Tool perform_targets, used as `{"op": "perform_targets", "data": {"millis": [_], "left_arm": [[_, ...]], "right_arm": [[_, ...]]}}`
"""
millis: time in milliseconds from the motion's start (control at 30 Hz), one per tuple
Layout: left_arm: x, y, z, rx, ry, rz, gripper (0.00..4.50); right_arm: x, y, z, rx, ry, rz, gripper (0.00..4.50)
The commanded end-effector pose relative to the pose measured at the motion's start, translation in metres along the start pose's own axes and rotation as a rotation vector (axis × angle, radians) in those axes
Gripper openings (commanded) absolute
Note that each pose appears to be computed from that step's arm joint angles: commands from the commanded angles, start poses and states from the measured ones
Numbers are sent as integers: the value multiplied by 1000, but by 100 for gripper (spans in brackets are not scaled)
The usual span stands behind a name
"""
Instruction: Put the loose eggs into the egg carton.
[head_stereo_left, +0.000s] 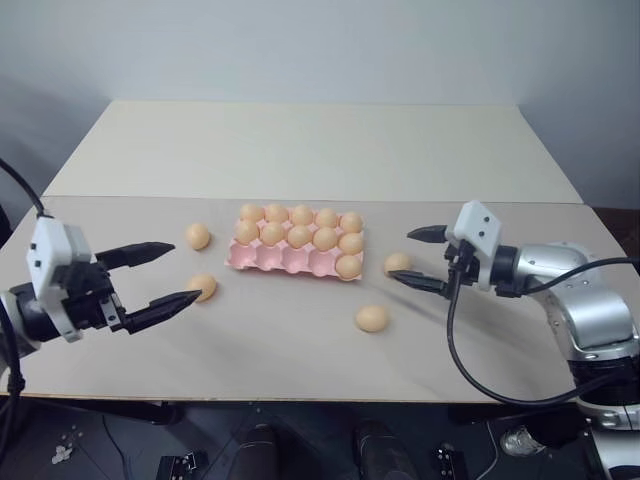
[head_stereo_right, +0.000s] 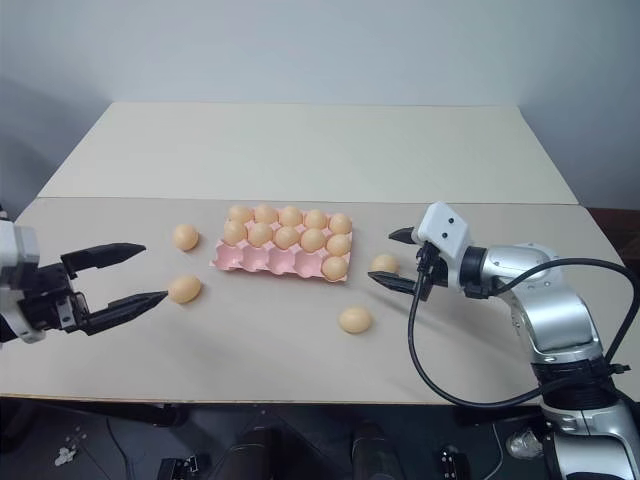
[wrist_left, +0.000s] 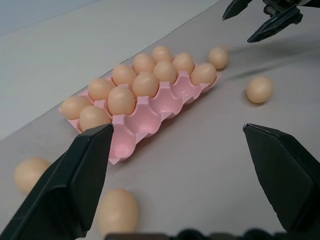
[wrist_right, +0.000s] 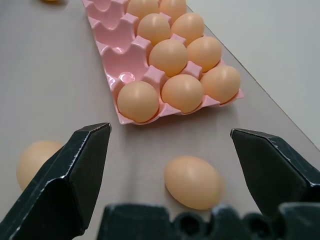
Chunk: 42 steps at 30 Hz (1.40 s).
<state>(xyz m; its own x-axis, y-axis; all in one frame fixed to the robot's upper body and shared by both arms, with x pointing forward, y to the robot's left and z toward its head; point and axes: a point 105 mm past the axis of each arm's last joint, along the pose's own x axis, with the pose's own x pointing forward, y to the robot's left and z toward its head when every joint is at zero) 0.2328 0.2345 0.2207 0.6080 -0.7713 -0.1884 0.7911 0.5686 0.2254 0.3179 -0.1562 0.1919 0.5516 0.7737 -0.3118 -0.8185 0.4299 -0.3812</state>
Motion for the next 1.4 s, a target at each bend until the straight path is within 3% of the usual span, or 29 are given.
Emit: {"op": "perform_targets", "data": {"millis": [33,433,600,900,1000,1200,1400], "left_arm": [[-3,-7,1,26,24,-87,450],[26,-7,3,28,-53,-155,450],[26,-7,4,30,-59,-155,450],[19,-11,3,26,-55,-133,450],[18,-12,3,26,-52,-126,450],[16,-13,3,28,-48,-120,450],[11,-9,6,32,-51,-93,450]], "right_arm": [[-14,2,27,-103,-39,48,448],[21,-14,-4,-358,160,174,448],[38,-12,-17,-436,223,302,448],[53,-27,-38,-493,313,296,448],[53,-29,-40,-478,312,302,389],[59,-32,-41,-468,307,270,198],[54,-31,11,-512,159,233,186]]}}
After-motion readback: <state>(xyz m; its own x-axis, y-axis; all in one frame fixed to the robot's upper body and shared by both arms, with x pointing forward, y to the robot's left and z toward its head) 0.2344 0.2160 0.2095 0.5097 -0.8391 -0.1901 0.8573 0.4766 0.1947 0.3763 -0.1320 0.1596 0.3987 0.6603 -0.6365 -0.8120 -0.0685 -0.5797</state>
